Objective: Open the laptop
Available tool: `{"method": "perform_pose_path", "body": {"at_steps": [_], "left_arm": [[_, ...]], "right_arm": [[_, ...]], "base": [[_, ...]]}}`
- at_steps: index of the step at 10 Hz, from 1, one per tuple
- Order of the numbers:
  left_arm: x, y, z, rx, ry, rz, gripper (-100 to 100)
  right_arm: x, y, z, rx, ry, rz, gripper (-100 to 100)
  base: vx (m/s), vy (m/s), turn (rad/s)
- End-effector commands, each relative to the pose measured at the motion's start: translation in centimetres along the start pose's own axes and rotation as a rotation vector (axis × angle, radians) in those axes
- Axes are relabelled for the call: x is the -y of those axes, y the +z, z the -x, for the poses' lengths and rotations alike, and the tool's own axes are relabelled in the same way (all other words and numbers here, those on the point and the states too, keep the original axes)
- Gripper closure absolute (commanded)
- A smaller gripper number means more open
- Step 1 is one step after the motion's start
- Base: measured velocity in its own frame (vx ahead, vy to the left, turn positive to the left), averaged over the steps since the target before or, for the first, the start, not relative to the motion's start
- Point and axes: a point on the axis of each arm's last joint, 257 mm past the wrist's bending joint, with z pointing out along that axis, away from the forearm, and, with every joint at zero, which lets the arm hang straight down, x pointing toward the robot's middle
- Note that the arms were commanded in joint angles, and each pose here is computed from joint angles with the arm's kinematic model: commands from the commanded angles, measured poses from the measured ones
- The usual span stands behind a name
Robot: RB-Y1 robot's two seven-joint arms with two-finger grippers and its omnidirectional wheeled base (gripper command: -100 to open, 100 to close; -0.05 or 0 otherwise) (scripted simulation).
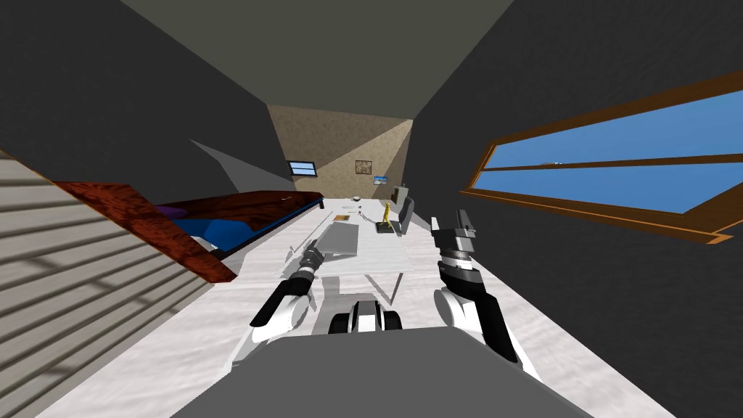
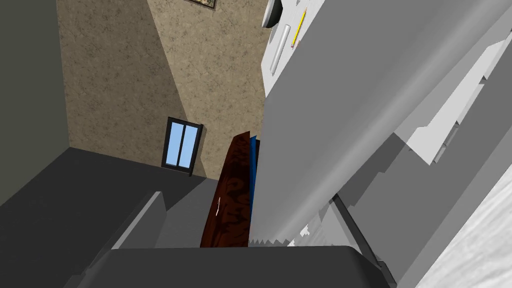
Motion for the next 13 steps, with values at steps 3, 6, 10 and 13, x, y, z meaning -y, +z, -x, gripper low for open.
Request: {"method": "perform_pose_path", "body": {"at_steps": [3,6,10,13], "left_arm": [[2.5,-1.6,-0.4,-0.004,0.002,0.002,-100],[4.0,-2.8,-0.6,-0.007,0.005,0.005,-100],[3.2,-2.6,-0.4,-0.001,0.007,0.018,0],[3.2,-2.6,-0.4,-0.001,0.007,0.018,0]], "right_arm": [[0.0,0.0,0.0,0.000,0.000,0.000,0],[0.0,0.0,0.0,0.000,0.000,0.000,0],[0.0,0.0,0.0,0.000,0.000,0.000,0],[0.0,0.0,0.0,0.000,0.000,0.000,0]], "base": [[0.043,-0.016,0.004],[0.033,-0.011,0.009],[0.004,-0.001,0.001],[0.000,0.000,0.000]]}}
